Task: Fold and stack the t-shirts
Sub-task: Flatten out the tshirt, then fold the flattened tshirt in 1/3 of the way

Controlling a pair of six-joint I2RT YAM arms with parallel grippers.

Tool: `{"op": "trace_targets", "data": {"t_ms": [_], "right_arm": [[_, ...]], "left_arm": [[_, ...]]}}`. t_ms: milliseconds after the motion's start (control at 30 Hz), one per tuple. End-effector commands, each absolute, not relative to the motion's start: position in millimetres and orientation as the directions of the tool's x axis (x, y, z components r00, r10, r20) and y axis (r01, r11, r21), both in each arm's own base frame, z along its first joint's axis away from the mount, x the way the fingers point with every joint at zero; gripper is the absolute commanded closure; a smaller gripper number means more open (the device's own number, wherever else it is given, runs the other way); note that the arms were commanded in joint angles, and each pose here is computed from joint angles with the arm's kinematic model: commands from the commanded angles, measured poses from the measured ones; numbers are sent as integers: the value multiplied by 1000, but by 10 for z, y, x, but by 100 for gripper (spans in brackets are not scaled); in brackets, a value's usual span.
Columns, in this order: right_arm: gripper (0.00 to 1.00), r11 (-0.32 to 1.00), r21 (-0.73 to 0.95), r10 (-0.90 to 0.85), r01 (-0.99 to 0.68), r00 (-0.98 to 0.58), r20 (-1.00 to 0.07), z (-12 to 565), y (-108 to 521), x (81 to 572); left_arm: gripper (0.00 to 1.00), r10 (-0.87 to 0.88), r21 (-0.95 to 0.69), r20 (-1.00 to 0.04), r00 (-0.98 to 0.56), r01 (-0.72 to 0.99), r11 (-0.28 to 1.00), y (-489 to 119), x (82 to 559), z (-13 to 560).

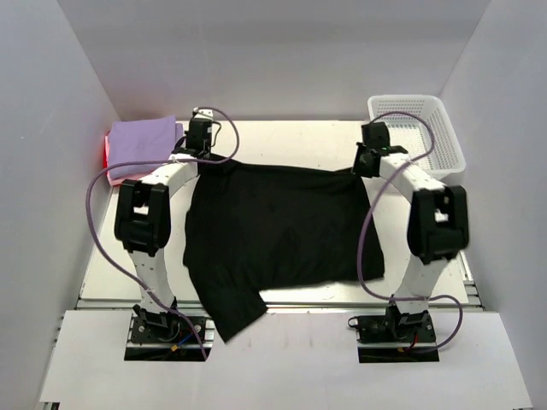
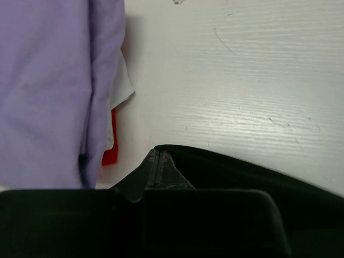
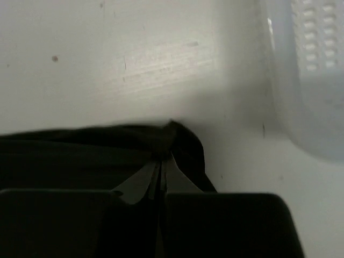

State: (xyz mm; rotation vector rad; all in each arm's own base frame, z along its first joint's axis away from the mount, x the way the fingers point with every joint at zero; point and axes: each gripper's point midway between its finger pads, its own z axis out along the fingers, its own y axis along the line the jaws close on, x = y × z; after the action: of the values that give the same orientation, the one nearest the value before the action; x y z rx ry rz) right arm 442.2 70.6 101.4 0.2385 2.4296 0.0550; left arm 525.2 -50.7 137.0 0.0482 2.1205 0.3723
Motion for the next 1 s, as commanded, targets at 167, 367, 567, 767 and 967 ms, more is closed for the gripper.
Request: {"op": "trace_targets", "data": {"t_ms": [167, 367, 567, 767, 967], "right_arm": [[100, 986, 114, 164, 119, -691, -704, 1058, 847, 5307], [100, 990, 78, 138, 119, -663, -736, 1039, 826, 5642], [100, 991, 58, 123, 122, -650, -750, 1139, 787, 5624], [100, 992, 20, 95, 123, -644, -759, 1262, 693, 5440], [100, 991, -8, 85, 134, -665, -742, 1195, 604, 5232]], "left_arm": [[100, 95, 104, -909, -405, -1, 995, -719, 5957, 1459], [100, 67, 59, -910, -408, 32, 998, -684, 6117, 1356], [100, 6, -6, -909, -417, 26, 1000, -659, 5859, 1555], [100, -61, -57, -901, -429, -21, 998, -543, 5324, 1614], [100, -181, -162, -862, -473, -80, 983, -577, 4865, 1616]]}}
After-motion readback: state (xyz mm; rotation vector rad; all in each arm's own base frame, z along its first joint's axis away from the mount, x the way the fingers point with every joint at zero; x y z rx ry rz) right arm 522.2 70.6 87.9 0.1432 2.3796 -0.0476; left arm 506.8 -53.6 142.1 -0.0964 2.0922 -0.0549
